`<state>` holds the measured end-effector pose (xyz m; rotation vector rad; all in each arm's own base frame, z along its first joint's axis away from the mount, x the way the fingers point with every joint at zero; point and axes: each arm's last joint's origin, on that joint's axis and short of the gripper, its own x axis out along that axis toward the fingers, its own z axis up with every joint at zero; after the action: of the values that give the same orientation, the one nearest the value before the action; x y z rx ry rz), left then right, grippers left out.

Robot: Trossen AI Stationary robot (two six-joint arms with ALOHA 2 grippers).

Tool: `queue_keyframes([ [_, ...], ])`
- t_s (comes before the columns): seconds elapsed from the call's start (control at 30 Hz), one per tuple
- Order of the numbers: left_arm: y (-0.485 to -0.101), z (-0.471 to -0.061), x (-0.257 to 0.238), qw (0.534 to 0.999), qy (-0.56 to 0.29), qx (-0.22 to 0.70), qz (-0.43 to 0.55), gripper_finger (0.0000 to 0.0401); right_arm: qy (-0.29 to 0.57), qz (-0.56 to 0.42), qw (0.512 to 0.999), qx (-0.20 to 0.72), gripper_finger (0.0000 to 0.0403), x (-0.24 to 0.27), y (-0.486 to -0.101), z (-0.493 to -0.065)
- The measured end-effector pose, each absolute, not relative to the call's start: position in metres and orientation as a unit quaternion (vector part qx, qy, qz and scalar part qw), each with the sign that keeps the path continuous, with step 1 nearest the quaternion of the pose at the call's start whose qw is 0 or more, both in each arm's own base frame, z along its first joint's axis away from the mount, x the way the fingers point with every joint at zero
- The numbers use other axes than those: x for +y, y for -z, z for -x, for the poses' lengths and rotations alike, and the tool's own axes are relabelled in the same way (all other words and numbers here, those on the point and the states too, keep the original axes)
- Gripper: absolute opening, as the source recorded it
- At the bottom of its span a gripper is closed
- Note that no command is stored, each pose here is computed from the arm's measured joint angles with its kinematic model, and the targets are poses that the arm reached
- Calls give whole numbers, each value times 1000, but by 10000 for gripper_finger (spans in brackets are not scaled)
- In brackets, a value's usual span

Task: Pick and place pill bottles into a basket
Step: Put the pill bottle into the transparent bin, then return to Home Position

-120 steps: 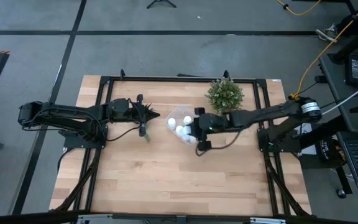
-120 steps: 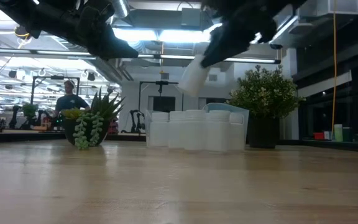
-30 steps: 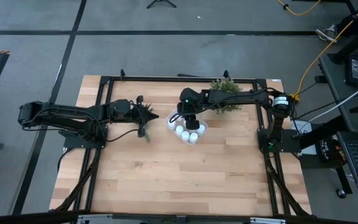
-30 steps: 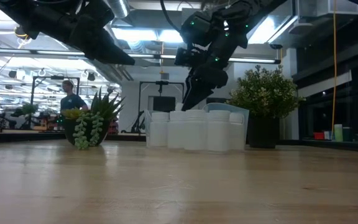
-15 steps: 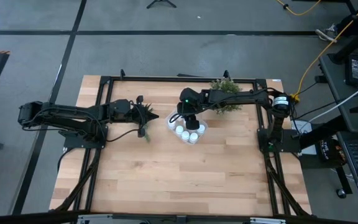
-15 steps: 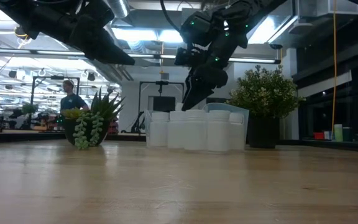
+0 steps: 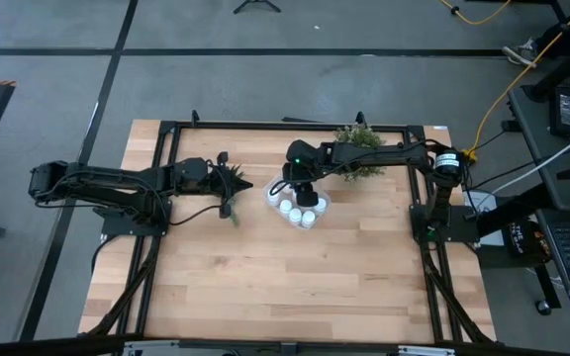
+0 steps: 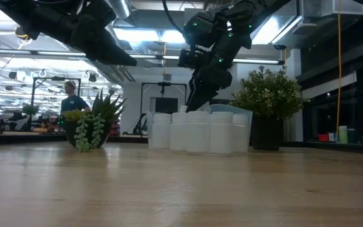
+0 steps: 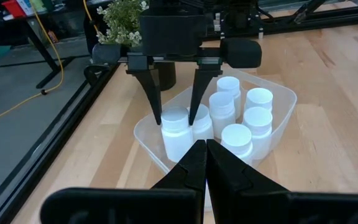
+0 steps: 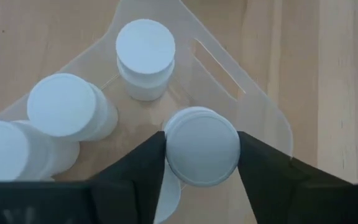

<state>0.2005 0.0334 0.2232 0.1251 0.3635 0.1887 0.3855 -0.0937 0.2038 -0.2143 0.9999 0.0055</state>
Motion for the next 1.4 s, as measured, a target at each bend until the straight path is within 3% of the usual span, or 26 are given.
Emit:
queue_keyframes([
  [0.23,-223,-200,33,977,-94,180,-62,6,1,97,873,479,233,-94,-204,-385],
  [0.6,-223,-200,33,977,-94,180,-62,6,-3,97,862,498,209,-94,-226,-388],
  [0.8,-224,-201,34,978,-94,177,-62,6,24,117,846,520,161,-97,-251,-381],
  [1.03,-233,-203,34,982,-94,133,-95,6,44,114,861,494,18,-88,-289,-343],
  [1.4,-245,-196,39,974,-141,104,-143,2,77,96,925,358,7,-55,-270,-253],
])
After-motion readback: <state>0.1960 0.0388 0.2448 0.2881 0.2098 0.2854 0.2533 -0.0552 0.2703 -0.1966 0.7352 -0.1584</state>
